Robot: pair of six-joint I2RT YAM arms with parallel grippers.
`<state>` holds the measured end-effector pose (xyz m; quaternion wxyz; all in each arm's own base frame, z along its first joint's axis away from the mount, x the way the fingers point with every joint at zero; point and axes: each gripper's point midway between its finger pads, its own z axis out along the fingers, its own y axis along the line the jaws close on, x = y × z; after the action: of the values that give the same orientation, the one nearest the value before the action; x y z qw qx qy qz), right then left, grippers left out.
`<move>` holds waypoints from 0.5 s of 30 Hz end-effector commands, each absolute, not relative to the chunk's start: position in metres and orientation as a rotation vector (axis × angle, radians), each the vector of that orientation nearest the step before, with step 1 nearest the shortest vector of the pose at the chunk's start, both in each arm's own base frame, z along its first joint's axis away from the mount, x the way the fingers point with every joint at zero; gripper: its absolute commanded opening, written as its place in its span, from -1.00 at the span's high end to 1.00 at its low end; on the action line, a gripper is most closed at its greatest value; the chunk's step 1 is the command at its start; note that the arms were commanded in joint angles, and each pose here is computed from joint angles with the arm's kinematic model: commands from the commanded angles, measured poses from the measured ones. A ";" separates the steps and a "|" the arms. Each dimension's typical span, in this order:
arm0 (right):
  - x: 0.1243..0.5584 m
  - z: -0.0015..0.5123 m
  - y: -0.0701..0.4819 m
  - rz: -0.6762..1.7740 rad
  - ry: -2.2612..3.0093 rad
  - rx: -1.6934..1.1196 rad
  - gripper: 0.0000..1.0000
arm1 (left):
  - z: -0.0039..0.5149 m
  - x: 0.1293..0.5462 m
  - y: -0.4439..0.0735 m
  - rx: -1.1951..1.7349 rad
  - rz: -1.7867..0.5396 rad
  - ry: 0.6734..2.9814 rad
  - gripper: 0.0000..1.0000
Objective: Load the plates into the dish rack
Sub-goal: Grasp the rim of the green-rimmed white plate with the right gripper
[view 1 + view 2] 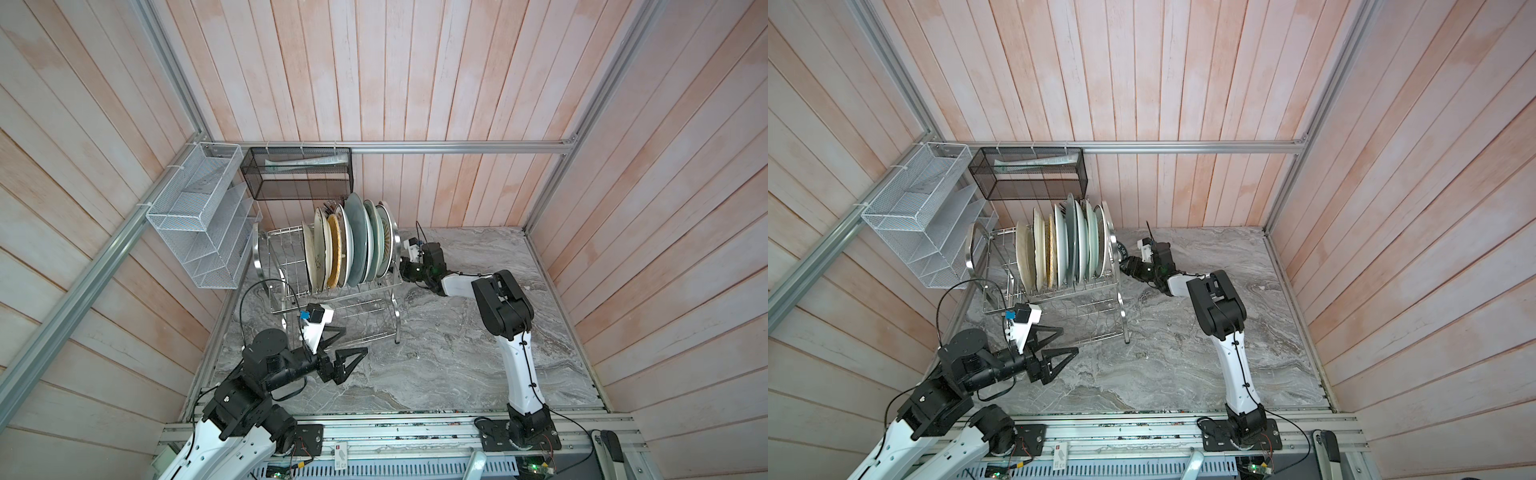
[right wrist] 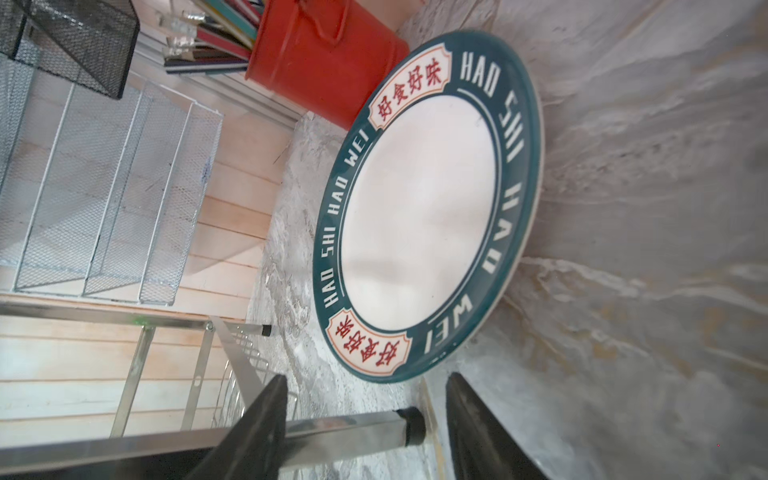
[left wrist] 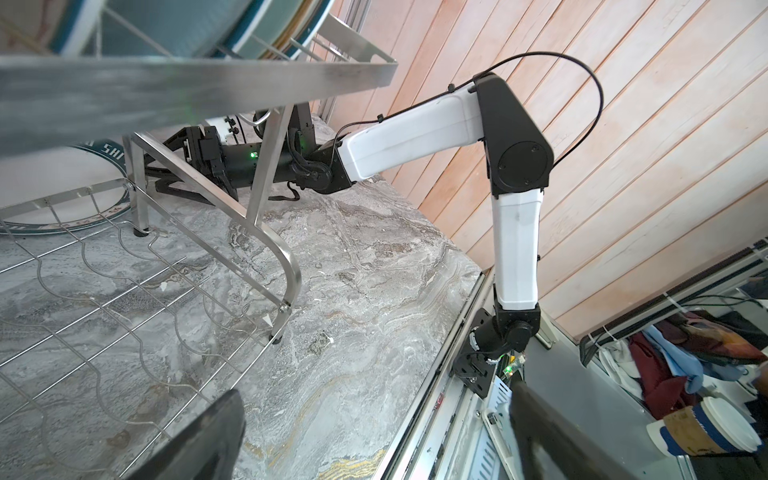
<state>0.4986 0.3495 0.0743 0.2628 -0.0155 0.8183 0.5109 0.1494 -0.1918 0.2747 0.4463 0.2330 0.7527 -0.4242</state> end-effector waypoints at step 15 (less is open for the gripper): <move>0.537 0.037 0.337 1.305 2.270 0.279 -0.04 | 0.277 0.147 -0.193 0.601 -1.056 1.825 -1.00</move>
<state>0.5283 0.3385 0.0494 0.2566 0.0735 0.8327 0.4852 0.1484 -0.1915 0.2759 0.4482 0.2337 0.7505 -0.4257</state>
